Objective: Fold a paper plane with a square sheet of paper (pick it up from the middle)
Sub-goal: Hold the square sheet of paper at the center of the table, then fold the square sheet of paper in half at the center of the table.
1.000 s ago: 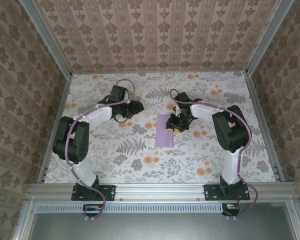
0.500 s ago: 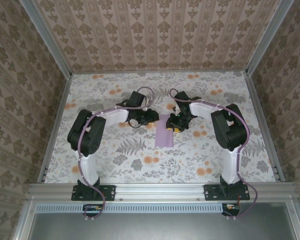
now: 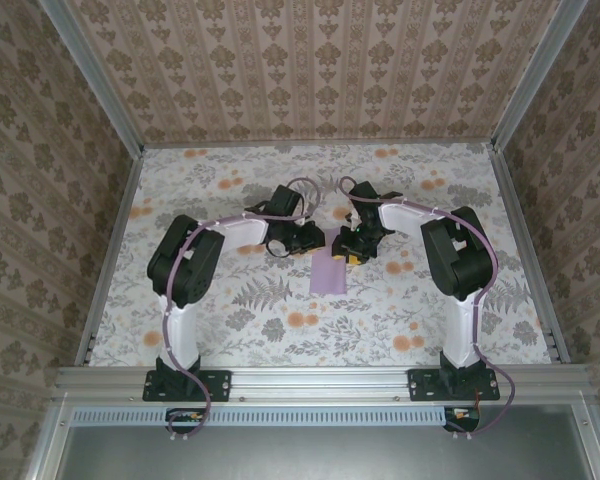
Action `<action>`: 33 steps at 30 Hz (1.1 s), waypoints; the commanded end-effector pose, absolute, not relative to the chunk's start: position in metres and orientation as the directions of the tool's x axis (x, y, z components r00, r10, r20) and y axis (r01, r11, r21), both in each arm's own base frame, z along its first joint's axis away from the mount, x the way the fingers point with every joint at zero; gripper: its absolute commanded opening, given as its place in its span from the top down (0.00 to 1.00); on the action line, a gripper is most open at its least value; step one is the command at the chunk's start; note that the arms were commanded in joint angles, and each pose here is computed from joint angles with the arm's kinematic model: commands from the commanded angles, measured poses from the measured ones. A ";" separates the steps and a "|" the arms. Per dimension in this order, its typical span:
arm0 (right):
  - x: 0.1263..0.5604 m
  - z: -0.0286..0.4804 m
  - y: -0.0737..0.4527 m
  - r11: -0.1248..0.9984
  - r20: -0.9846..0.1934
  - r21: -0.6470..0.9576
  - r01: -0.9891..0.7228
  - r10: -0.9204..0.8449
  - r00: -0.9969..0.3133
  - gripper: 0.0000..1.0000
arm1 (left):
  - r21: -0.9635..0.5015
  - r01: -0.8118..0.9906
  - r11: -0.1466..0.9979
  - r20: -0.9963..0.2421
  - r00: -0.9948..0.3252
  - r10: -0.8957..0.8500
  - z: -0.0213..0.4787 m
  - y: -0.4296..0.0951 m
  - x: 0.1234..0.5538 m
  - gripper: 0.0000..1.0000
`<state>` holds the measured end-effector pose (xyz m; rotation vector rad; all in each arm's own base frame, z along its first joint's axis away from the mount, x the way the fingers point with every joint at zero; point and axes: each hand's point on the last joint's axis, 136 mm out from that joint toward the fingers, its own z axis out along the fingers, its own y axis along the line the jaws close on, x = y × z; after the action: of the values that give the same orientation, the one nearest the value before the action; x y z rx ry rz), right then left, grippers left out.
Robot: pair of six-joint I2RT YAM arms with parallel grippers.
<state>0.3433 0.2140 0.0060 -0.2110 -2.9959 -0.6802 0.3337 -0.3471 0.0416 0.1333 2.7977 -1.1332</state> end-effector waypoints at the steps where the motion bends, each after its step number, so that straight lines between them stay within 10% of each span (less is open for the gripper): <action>1: 0.304 -0.077 0.167 0.969 0.212 0.159 0.190 0.155 -0.965 0.59 | -0.690 0.136 0.710 -0.126 -0.990 0.067 0.041 -0.353 0.330 0.83; 16: 0.313 -0.056 0.177 0.958 0.167 0.217 0.188 0.154 -0.974 0.58 | -0.519 0.071 0.852 -0.001 -0.997 0.082 -0.017 -0.312 0.301 1.00; 29: 0.344 0.082 0.192 0.892 -0.168 0.423 0.163 0.254 -0.952 0.52 | -0.434 0.060 0.899 0.011 -0.997 0.071 -0.035 -0.292 0.293 1.00; 33: 0.348 0.088 0.217 0.862 -0.189 0.493 0.120 0.241 -0.952 0.68 | -0.421 0.051 0.905 0.014 -0.998 0.063 -0.040 -0.288 0.291 1.00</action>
<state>0.3478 0.2041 0.0927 -0.2897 -3.2751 -0.8017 0.3236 -0.3335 0.0184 0.1610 2.8837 -1.0024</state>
